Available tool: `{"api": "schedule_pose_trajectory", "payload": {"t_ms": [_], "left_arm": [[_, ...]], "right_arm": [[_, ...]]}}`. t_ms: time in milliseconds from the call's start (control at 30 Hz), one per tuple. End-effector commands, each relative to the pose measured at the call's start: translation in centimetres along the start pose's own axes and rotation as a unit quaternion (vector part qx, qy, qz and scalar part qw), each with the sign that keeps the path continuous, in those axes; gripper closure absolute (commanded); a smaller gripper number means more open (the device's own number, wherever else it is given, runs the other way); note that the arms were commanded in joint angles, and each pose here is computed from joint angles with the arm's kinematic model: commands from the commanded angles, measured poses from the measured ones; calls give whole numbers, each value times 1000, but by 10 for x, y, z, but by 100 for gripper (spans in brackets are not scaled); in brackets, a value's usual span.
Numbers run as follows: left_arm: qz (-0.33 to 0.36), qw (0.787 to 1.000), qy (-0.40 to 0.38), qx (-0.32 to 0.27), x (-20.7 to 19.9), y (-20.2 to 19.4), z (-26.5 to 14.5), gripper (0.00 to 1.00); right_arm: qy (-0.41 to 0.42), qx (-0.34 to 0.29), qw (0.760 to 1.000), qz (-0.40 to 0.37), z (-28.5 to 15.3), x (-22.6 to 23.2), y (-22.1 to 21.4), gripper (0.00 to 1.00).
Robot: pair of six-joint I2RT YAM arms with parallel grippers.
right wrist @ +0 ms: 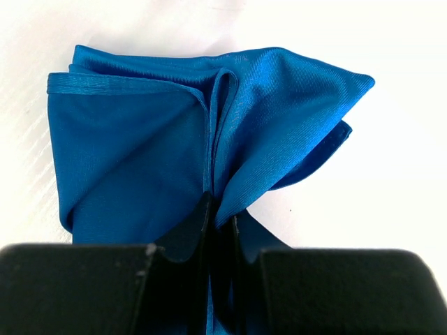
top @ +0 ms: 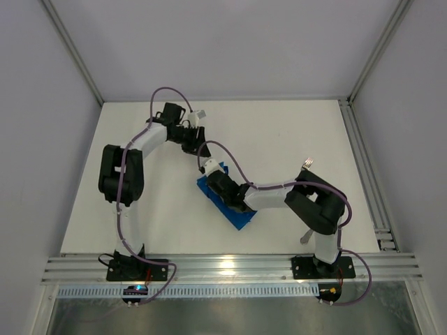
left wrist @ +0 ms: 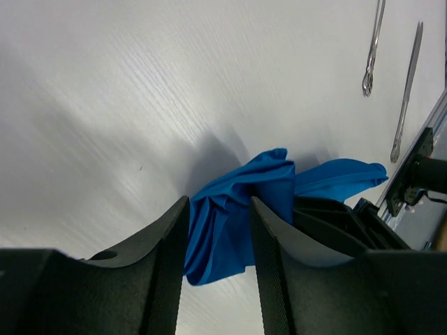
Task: Fold the napkin into a case and place the utensils inside
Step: Fold the 2/3-rectangle-folded napkin at the center of the board.
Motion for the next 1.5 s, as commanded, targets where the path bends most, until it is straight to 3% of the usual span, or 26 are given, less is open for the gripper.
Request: {"api": "schedule_pose_trajectory", "payload": {"t_ms": [0,167,433,633,800,1133,1467], "left_arm": [[-7,999,-10,-33,-13,11,5,57],[2,1000,-15,-26,-19,6,19,55],[4,999,-22,31,-18,-25,39,58],[23,998,-10,56,-14,-47,29,65],[50,997,-13,54,-22,-51,17,83],[55,989,9,133,3,-91,18,85],[60,983,31,169,16,-111,16,88]], "right_arm": [[63,-33,995,-64,-2,12,2,96],[107,-50,988,-102,1,23,7,96],[98,-31,990,-101,5,21,0,96],[93,-25,992,-86,6,21,-2,96],[87,-11,994,-69,9,20,-8,96],[70,-7,996,-48,12,18,-9,94],[60,-8,997,-41,12,16,-8,91]]}}
Point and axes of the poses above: each gripper's point midway between its finger pads, its own z axis out along the fingers, its own x axis along the line the jaws close on, y = z × x, the point moved 4 cm from there along -z, back along the fingers, and after that the axes turned 11 degrees about -z, right-handed, at the moved point
